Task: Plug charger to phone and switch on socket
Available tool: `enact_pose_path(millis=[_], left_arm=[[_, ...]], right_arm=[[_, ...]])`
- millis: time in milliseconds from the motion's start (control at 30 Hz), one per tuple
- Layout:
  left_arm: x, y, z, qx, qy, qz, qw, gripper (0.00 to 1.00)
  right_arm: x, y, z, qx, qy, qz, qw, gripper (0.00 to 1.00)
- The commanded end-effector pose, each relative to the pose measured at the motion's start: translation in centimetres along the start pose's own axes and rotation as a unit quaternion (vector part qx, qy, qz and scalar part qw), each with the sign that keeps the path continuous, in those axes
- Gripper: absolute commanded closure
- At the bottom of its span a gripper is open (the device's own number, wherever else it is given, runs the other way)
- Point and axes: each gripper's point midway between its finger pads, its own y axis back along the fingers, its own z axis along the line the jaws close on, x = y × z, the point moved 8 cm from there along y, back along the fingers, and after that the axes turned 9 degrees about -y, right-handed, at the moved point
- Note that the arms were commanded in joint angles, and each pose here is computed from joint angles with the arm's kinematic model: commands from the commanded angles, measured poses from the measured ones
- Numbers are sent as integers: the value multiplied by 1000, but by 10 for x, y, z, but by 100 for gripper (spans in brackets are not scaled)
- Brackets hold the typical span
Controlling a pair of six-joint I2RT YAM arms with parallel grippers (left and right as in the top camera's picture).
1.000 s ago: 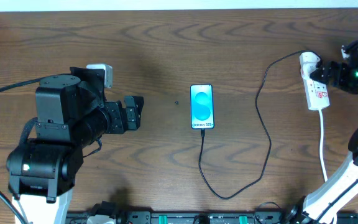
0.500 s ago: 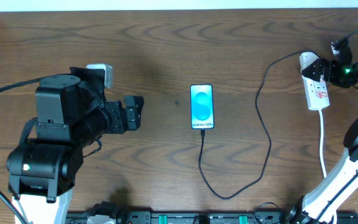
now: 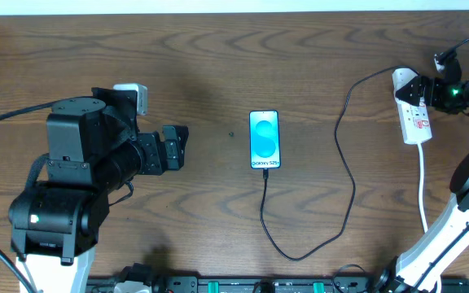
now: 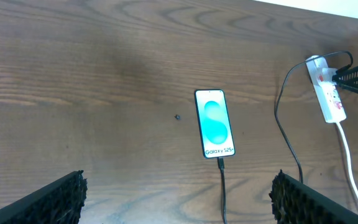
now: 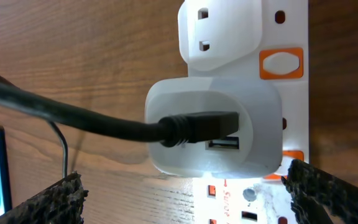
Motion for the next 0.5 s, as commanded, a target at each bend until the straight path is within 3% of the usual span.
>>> enact_pose_path(millis=[0, 467], left_arm=[[-1, 0, 1, -6, -8, -1, 1000, 5], [-1, 0, 1, -6, -8, -1, 1000, 5]], right_arm=[[6, -10, 1, -4, -4, 12, 1000, 1], [19, -37, 24, -22, 6, 42, 999, 1]])
